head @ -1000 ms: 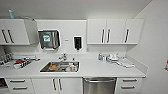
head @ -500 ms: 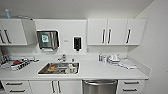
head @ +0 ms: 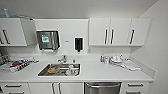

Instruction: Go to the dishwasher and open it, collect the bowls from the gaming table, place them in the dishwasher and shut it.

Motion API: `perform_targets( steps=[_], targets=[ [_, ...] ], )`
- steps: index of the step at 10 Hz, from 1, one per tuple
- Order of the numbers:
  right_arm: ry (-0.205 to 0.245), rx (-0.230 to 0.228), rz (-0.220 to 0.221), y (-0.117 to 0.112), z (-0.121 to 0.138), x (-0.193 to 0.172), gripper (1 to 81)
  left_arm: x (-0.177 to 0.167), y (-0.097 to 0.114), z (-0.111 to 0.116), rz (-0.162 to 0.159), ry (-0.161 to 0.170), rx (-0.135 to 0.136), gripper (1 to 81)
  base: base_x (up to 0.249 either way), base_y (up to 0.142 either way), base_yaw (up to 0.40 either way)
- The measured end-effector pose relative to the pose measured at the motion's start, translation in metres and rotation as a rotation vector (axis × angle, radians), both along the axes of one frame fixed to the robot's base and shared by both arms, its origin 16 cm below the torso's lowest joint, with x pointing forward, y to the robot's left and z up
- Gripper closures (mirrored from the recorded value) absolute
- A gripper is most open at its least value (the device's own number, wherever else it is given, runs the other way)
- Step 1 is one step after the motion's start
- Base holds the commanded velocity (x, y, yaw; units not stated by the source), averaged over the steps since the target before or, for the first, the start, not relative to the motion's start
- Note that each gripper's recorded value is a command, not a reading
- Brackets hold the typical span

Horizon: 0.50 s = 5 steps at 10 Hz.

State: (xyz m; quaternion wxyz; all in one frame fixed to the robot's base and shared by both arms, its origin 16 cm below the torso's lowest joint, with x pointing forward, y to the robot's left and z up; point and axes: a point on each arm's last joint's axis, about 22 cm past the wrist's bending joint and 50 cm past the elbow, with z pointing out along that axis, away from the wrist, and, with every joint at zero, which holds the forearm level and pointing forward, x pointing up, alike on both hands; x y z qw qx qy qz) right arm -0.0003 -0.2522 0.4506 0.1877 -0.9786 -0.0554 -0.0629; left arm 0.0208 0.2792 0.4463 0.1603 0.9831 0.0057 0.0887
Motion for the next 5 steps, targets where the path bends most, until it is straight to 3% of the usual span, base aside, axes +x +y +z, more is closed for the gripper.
perform_targets(
  steps=[5],
  targets=[
    [0.0, -0.003, -0.001, -0.0023, 0.0, 0.0001, 1.0, 0.0009, -0.0008, 0.0002, 0.0, -0.002, -0.001, 1.0, 0.105, 0.0, 0.0]
  ],
)
